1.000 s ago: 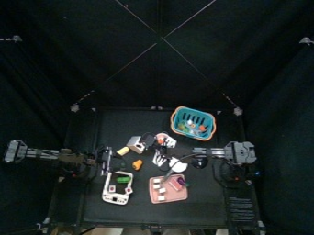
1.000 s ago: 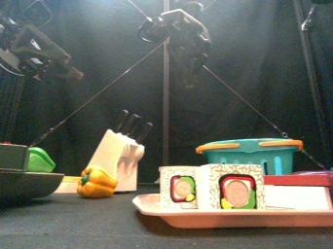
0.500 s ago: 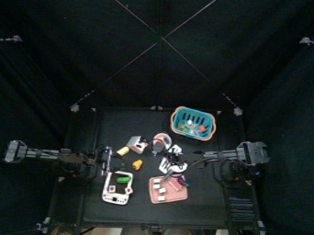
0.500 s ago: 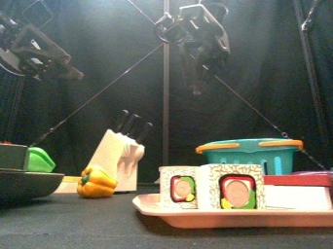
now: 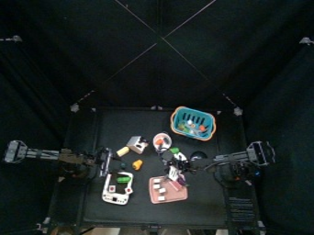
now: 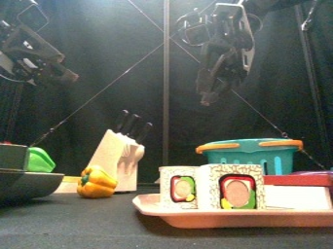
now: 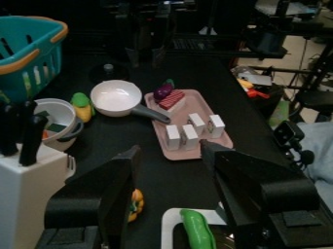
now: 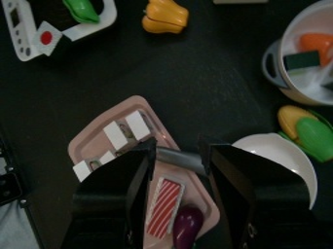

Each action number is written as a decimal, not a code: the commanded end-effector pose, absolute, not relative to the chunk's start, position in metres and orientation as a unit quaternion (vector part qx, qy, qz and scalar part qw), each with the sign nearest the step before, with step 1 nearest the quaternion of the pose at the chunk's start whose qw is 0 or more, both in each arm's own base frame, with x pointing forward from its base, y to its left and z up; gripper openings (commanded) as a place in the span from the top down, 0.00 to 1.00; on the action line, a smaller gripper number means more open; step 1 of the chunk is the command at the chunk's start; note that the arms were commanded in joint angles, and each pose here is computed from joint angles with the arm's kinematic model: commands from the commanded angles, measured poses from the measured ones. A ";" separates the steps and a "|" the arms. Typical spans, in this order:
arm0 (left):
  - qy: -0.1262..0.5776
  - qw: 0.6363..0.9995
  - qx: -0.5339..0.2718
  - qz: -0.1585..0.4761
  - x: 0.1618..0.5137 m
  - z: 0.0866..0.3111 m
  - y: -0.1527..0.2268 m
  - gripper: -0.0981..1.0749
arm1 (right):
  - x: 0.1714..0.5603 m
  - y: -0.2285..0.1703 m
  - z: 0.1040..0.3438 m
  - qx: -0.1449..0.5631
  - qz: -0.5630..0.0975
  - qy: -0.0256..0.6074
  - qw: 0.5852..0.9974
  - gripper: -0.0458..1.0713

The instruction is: Grab sushi piece

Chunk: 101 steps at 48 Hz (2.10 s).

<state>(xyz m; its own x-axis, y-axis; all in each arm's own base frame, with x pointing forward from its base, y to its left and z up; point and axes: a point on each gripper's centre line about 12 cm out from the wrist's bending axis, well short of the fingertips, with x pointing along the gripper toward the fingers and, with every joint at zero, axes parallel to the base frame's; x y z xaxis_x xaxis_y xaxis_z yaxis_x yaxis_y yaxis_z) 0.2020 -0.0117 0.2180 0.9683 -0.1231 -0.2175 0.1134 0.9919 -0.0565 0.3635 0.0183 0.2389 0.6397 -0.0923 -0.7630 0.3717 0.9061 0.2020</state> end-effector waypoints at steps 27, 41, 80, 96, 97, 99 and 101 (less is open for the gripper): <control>0.094 0.984 0.080 -0.125 0.189 0.191 -0.025 0.17 | 0.378 0.031 0.206 0.083 -0.062 0.365 0.925 0.26; 0.121 0.988 0.041 -0.089 0.203 0.175 -0.016 0.17 | 0.380 0.034 0.205 0.090 -0.051 0.355 0.929 0.26; 0.145 0.982 0.052 -0.107 0.234 0.176 -0.026 0.16 | 0.394 0.054 0.164 0.079 -0.022 0.387 0.918 0.26; 0.156 0.981 0.048 -0.100 0.233 0.173 -0.024 0.16 | 0.400 0.057 0.164 0.091 -0.023 0.385 0.918 0.25; 0.157 0.981 0.047 -0.100 0.233 0.173 -0.024 0.16 | 0.401 0.057 0.164 0.091 -0.024 0.385 0.918 0.25; 0.156 0.982 0.045 -0.099 0.233 0.173 -0.024 0.16 | 0.401 0.057 0.162 0.092 -0.024 0.387 0.917 0.25; 0.156 0.982 0.046 -0.098 0.233 0.173 -0.024 0.16 | 0.402 0.057 0.160 0.093 -0.025 0.389 0.916 0.25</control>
<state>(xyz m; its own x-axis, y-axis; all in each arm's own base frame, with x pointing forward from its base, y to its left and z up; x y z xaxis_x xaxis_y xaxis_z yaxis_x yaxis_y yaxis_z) 0.2274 -0.0234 0.1662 0.9238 -0.1793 -0.3383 0.2105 0.9759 0.0577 0.3958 0.0563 0.1480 0.6689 0.0196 -0.7431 0.1203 0.9836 0.1343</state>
